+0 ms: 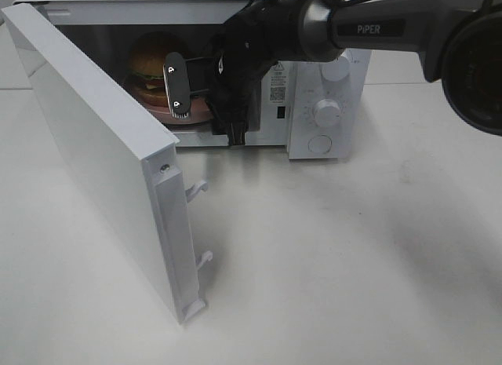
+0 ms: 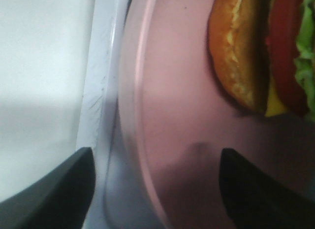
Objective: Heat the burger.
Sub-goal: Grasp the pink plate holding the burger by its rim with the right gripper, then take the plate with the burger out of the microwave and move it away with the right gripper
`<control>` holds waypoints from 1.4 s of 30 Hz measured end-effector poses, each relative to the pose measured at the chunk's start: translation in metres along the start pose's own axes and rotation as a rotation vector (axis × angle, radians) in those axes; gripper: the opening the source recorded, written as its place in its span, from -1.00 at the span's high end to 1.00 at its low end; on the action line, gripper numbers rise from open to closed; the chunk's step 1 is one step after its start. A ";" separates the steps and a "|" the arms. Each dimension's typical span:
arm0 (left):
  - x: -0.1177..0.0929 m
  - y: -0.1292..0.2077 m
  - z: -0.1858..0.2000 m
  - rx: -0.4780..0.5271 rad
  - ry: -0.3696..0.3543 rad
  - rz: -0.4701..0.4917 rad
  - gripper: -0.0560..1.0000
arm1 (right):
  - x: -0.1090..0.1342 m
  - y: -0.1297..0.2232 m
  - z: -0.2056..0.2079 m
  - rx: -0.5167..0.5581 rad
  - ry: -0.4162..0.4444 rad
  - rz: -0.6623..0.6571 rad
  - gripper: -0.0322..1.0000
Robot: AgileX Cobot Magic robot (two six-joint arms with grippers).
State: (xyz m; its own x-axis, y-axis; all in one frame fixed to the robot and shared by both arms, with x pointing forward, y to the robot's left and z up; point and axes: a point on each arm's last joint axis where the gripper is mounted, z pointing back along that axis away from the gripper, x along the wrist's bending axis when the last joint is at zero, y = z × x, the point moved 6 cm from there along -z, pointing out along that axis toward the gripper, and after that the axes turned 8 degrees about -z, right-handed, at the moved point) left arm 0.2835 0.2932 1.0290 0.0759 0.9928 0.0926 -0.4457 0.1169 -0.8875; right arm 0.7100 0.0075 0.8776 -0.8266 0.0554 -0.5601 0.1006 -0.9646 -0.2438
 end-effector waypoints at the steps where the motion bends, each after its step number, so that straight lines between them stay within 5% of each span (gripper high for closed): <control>1: 0.000 0.000 0.000 0.000 0.000 0.000 -0.99 | 0.001 0.000 -0.001 0.000 -0.006 -0.008 -0.30; 4: 0.000 0.000 0.000 0.000 0.000 0.000 -0.99 | 0.000 0.000 -0.001 -0.001 -0.004 -0.009 -0.20; 6: 0.000 0.000 0.000 0.000 0.000 0.000 -0.99 | 0.001 0.001 -0.002 0.001 -0.006 -0.009 0.24; 11: 0.000 0.000 0.000 0.000 0.000 0.000 -0.99 | 0.005 0.000 -0.005 0.007 -0.019 0.006 0.71; 34: 0.000 0.000 0.000 0.000 0.000 0.000 -0.99 | 0.032 -0.003 0.027 -0.001 -0.192 0.218 0.82; 42: 0.000 0.000 0.000 0.000 0.000 0.000 -0.99 | 0.046 0.003 0.046 -0.040 -0.190 0.284 0.82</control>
State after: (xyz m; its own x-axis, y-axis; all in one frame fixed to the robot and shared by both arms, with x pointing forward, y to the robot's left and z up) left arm 0.2835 0.2932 1.0290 0.0759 0.9928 0.0926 -0.4457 0.1169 -0.8875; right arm 0.6469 -0.0051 0.8873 -0.8504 -0.2666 -0.4536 0.3600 -0.9235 -0.1321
